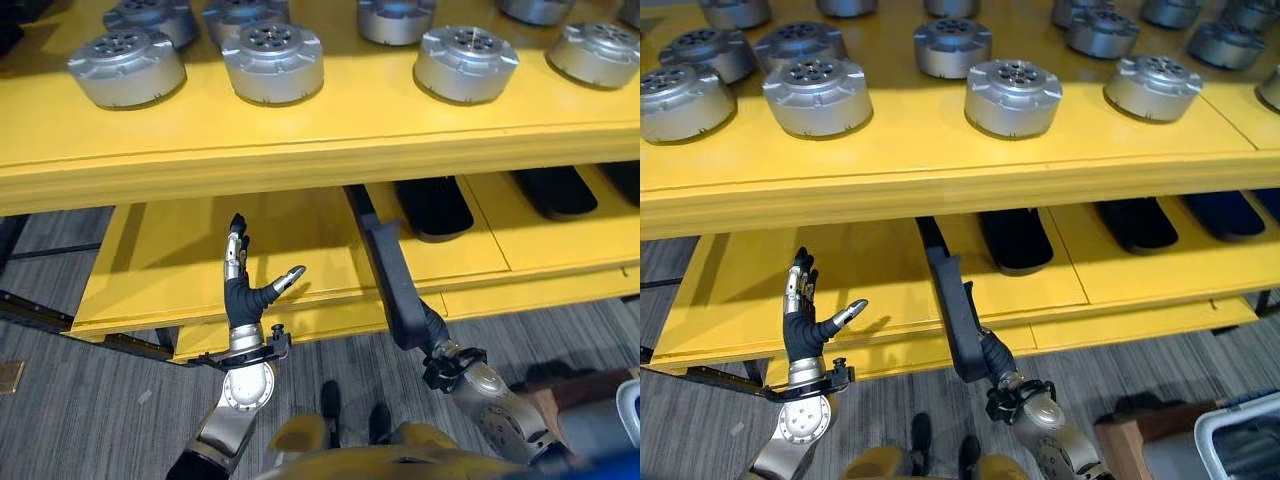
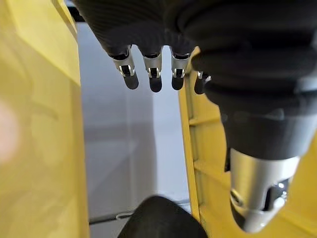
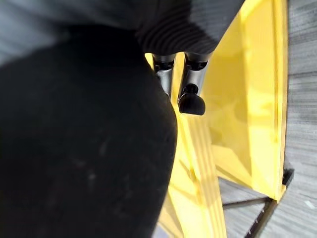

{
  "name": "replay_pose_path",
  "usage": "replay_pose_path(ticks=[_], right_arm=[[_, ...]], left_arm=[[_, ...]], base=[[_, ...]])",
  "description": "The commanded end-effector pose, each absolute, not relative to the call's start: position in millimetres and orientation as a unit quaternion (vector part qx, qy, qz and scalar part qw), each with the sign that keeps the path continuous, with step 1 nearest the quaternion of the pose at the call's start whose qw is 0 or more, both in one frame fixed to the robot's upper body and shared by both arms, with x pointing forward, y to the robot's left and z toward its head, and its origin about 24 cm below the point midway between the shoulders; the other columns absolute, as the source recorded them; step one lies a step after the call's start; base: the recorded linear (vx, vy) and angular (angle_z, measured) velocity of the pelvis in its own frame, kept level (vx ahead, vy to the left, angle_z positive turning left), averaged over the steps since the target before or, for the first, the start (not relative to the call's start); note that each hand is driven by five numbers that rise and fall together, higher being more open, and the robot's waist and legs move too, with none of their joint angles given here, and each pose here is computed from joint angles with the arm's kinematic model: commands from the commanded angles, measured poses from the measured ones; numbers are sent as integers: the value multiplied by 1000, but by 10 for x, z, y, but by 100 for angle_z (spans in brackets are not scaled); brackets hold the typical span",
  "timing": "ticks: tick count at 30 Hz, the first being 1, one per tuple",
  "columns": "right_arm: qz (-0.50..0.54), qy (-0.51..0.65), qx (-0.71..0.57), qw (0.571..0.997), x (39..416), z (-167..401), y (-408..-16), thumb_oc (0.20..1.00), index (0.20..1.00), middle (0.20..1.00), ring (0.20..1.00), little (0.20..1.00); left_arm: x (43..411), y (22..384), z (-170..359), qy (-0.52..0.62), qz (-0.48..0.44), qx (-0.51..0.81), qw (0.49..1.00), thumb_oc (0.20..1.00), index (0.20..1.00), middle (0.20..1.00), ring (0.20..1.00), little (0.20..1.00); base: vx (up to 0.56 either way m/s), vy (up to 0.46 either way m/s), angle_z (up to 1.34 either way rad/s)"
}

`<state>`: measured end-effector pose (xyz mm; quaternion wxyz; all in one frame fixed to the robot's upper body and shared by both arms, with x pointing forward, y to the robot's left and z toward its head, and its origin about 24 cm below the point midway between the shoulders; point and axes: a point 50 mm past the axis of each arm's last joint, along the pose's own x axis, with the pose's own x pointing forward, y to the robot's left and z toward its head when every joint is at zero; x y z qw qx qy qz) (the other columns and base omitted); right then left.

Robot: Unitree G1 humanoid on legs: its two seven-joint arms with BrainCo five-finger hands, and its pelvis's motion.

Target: Move parts from the plastic box to the shelf.

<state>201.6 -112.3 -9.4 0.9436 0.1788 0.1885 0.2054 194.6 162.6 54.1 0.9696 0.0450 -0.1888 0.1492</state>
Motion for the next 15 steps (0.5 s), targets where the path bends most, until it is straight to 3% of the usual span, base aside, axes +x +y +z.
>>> replay_pose_path(ticks=[1,15], right_arm=[[273,82,232,930,2167,287,-818,200,200,200,200,200],[312,50,222,922,2272,429,-598,200,200,200,200,200]], left_arm=[[1994,1626,722,-237,129,46,962,1000,1000,1000,1000,1000],[2008,1623,768,-261,108,45,958,1000,1000,1000,1000,1000]], base=[[74,-65,8],[52,-111,9]])
